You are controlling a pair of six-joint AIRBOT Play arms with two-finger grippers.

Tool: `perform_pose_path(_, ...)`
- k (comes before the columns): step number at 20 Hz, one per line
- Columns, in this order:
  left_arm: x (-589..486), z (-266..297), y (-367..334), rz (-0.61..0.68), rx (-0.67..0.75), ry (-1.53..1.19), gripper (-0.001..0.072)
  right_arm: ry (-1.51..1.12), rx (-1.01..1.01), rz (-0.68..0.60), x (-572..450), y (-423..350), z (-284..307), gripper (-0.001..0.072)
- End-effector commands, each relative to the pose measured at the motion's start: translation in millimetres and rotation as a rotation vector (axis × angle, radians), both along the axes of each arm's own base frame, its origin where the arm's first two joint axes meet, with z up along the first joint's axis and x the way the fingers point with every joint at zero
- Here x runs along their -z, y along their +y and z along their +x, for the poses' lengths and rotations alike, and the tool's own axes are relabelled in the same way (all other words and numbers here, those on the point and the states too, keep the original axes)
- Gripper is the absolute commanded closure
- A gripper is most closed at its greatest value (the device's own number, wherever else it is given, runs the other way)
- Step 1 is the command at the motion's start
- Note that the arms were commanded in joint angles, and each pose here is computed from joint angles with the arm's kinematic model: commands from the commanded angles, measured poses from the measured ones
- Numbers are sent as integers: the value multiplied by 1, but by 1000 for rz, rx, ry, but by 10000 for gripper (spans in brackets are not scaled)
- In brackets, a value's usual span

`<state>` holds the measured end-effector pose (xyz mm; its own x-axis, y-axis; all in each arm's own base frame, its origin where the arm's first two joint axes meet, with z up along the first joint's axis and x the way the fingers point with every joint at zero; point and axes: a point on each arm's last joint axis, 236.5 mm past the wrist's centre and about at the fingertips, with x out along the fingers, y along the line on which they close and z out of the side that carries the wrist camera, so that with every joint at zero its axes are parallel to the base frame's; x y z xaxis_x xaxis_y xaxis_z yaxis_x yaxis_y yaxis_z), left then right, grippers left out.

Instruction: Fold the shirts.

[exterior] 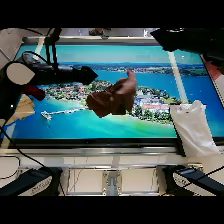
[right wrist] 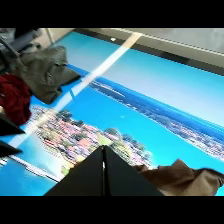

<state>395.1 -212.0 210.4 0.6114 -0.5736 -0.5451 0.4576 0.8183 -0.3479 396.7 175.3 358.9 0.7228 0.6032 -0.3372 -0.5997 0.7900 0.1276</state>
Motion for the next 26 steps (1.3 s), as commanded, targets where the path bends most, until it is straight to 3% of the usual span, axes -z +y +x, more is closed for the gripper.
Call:
perform_pose_path(1, 17, 50, 125, 189, -405, -20, -6, 126, 259, -311, 38, -83, 2, 680)
perform_pose_path(2, 38, 52, 170, 185, -562, 71, -5, 213, 326, -355, 61, -104, 2, 662)
perform_pose_path(3, 67, 49, 194, 136, -650, 184, 3, 296, 346, -360, 85, -113, 2, 575)
perform_pose_path(4, 97, 47, 194, 75, -652, 288, 84, 394, 353, -333, 115, -116, 2, 501)
perform_pose_path(6, 152, 49, 153, -98, -538, 467, 101, 552, 306, -265, 175, -103, -2, 442)
perform_pose_path(9, 191, 68, 87, -235, -314, 518, 106, 688, 235, -159, 233, -75, -11, 442)
perform_pose_path(11, 214, 79, 50, -213, -173, 452, 106, 718, 223, -123, 250, -67, -13, 442)
perform_pose_path(16, 275, 87, 8, -148, -95, 525, 124, 717, 226, -132, 251, -69, -16, 442)
perform_pose_path(20, 294, 91, -4, -140, -78, 554, 208, 708, 239, -154, 251, -75, -17, 442)
perform_pose_path(26, 304, 88, 1, -104, -70, 560, 218, 775, 302, -364, 271, -117, -41, 442)
